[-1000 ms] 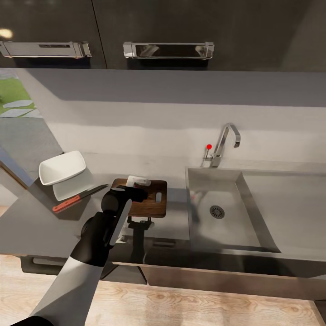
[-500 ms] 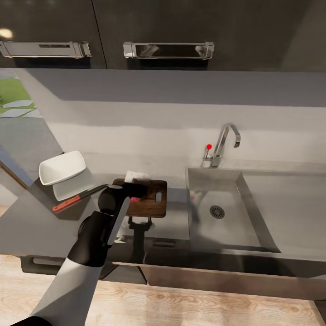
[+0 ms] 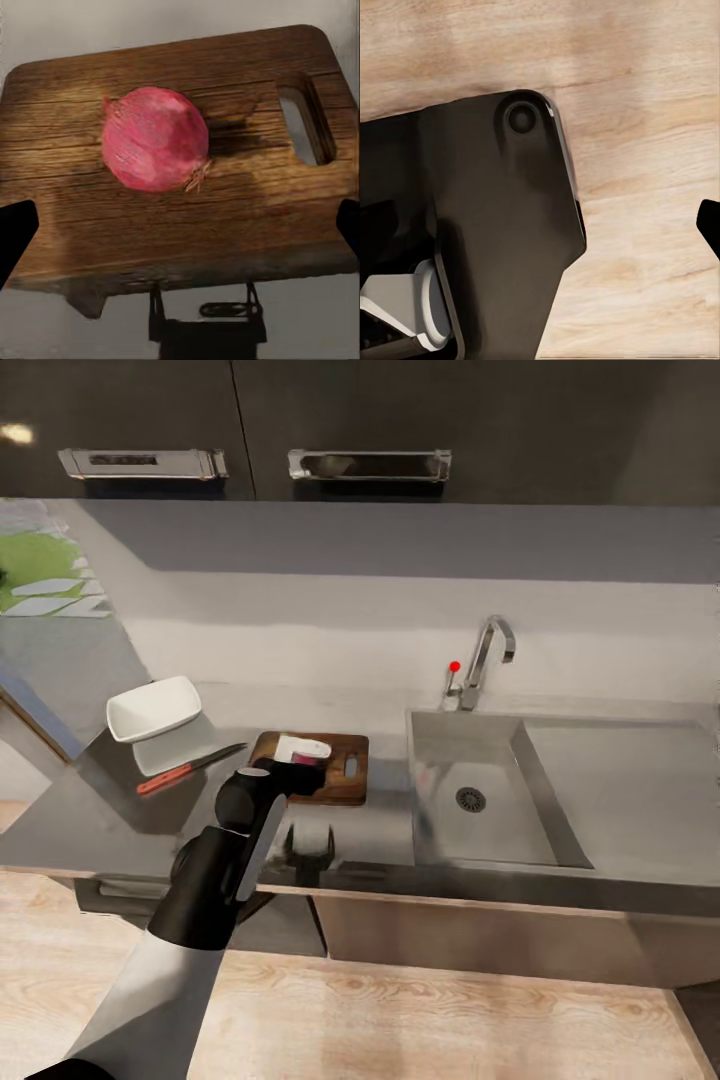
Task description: In the kitchen, take the Vidalia onion out of the sink, dice it on the chopping board with the paring knife, put the diced onion into the bowl on the countertop, then place both the paring knife and the chopping board into the sink.
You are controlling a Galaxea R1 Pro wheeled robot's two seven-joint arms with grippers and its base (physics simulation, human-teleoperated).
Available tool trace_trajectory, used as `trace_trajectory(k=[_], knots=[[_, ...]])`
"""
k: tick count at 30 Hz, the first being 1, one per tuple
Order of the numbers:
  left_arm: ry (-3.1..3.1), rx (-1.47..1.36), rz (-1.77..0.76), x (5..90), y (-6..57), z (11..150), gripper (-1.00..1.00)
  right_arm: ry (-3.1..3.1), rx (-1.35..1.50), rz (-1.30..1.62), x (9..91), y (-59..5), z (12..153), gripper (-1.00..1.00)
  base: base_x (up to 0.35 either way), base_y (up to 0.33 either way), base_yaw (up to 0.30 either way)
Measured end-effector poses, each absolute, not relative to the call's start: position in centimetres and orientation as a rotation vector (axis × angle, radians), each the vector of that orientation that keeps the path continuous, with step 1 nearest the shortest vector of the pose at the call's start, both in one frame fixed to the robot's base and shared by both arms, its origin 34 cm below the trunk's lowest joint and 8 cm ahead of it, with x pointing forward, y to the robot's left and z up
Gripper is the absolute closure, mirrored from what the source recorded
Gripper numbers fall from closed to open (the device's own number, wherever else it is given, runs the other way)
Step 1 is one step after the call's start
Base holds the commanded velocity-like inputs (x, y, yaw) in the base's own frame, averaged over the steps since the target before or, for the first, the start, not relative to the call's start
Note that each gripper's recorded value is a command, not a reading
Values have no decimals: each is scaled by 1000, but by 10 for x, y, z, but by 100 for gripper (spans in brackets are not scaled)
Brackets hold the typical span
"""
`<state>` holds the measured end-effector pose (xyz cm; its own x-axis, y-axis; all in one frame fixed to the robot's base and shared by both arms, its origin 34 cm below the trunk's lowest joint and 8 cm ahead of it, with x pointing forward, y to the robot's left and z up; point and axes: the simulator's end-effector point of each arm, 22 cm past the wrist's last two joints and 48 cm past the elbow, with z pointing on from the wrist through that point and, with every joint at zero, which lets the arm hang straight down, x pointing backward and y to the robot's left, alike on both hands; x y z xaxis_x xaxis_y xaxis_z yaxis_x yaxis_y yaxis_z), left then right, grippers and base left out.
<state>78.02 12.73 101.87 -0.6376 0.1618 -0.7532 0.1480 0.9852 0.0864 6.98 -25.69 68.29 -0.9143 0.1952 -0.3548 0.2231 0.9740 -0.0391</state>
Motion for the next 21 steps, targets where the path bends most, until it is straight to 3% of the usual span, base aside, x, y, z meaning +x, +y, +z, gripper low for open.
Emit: trace_trajectory(k=[21], knots=[[2423,252,38,764,127,955,-100,2767,303,-112,70,-257,683,-100,-334,0,0]])
